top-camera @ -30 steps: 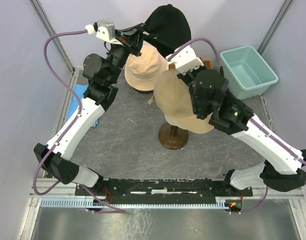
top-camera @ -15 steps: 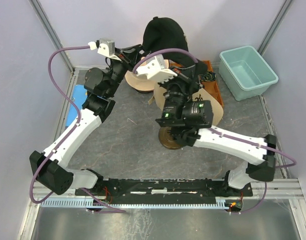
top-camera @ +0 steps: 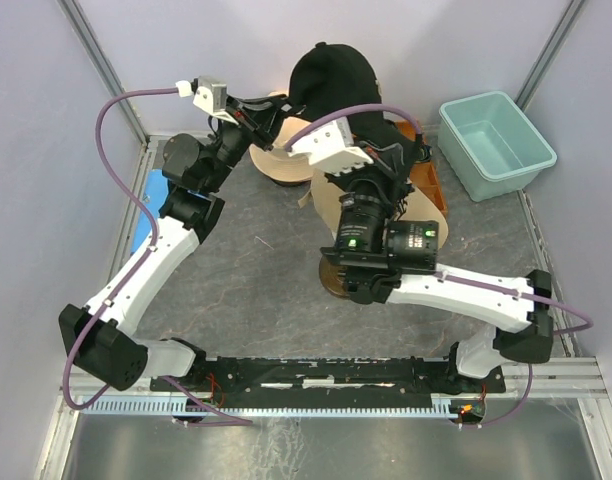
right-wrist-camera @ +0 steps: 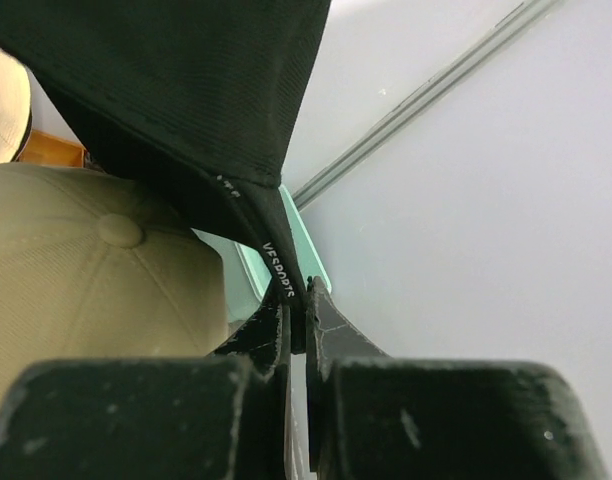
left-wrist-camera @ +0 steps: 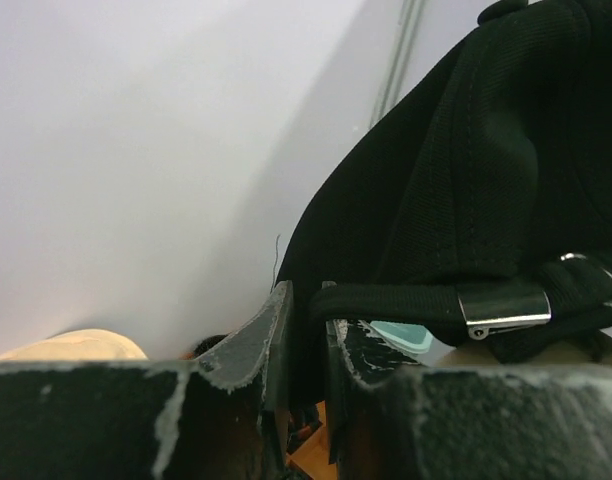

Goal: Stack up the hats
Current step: Adjust the hat.

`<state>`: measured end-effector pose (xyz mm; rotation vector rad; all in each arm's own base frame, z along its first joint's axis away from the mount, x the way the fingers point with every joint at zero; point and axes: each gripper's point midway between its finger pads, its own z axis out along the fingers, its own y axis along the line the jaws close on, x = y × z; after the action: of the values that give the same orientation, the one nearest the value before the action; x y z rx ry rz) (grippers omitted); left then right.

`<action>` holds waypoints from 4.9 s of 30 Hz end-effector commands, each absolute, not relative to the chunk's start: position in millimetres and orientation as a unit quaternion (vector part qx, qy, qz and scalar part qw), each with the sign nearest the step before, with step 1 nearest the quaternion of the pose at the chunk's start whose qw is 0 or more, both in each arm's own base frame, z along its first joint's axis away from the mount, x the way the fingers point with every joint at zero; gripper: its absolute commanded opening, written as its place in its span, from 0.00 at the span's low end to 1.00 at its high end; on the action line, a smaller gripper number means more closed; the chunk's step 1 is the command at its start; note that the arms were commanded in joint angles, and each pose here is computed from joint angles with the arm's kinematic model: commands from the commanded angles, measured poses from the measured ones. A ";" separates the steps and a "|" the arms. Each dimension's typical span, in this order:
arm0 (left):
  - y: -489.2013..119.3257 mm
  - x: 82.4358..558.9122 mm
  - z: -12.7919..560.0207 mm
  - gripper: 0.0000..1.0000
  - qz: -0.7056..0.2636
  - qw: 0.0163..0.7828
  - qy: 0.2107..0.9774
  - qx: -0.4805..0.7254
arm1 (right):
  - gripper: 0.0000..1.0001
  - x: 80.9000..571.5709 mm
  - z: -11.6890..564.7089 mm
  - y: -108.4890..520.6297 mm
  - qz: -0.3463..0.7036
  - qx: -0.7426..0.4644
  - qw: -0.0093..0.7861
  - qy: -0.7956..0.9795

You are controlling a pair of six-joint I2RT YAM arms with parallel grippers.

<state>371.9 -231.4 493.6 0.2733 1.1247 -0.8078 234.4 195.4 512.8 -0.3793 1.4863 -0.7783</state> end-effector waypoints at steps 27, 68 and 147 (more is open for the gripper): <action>-265.1 434.7 445.3 0.27 -0.432 0.681 0.582 0.102 | 0.00 186.7 639.0 10.1 -0.136 -0.072 0.742 0.652; -353.7 472.0 304.9 0.35 -0.513 0.478 0.693 0.167 | 0.00 185.0 573.7 -4.7 -0.394 -0.168 0.587 0.687; -330.8 267.0 197.7 0.47 -0.350 0.504 0.726 0.310 | 0.00 214.4 560.9 102.4 -0.399 -0.188 0.574 0.690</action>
<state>250.2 -340.9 155.8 0.7851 1.8498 -0.9334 222.4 121.7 554.9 -0.5806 1.5584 -1.0153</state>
